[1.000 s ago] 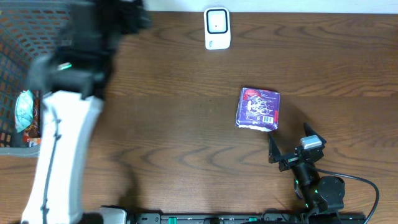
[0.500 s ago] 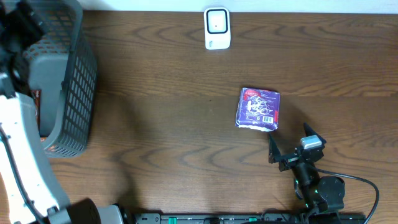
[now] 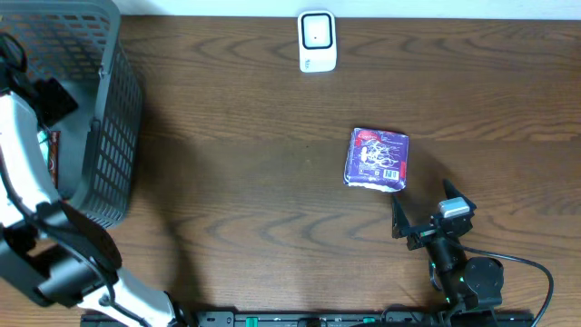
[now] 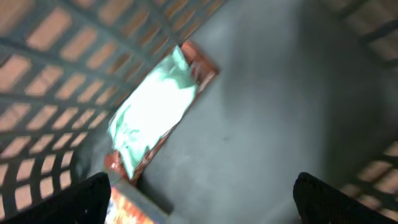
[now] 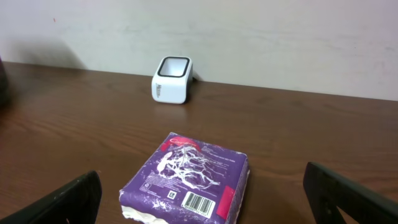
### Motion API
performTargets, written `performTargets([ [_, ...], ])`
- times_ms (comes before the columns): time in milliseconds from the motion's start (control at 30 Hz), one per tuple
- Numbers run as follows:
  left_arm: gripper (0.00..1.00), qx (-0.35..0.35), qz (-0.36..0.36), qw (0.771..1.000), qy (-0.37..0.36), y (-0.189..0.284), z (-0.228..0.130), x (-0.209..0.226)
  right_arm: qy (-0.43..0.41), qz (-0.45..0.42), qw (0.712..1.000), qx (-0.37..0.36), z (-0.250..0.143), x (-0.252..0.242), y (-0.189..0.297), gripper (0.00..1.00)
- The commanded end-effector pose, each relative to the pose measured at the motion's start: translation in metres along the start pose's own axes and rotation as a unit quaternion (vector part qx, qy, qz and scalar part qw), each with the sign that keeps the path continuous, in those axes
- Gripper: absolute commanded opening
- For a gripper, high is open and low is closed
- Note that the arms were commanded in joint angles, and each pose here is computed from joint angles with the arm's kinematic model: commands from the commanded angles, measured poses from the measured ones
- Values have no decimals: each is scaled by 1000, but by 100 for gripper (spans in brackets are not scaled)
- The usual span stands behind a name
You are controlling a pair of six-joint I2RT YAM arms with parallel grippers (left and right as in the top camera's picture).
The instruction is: Scan the item barcode
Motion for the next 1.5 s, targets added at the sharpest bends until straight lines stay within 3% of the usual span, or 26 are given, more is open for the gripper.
performTargets([
  [0, 93, 8, 59, 997, 44, -10, -2, 10, -4, -3, 1000, 0, 0, 0, 0, 99],
  [167, 93, 14, 80, 996, 33, -22, -5, 11, -4, -2, 1000, 0, 0, 0, 0, 99],
  [367, 93, 43, 86, 994, -56, -45, -10, 9, -4, -3, 1000, 0, 0, 0, 0, 99],
  [700, 90, 62, 97, 988, -105, -90, -10, 7, -4, -3, 1000, 0, 0, 0, 0, 99],
  [1033, 88, 51, 101, 989, -92, -115, -3, 14, -4, -3, 1000, 0, 0, 0, 0, 99],
  [1133, 75, 55, 105, 989, -86, -116, -2, 21, -4, -3, 1000, 0, 0, 0, 0, 99],
  [1267, 66, 71, 111, 988, -82, -117, -5, 29, -4, -3, 1000, 0, 0, 0, 0, 99],
  [1433, 29, 110, 68, 988, -79, -119, -16, 28, -4, -3, 1000, 0, 0, 0, 0, 99],
  [1467, 25, 119, 52, 989, -78, -119, -18, 26, -4, -3, 1000, 0, 0, 0, 0, 99],
])
Point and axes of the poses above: each gripper's point midway between its finger pads, its own y axis back along the fingers, its own x axis along the line the jaws close on, z = x × y, the point moved 10 cm from there along y, back along the fingers, and after that the axes turned 7 degrees about y, right-handed, at the moved point
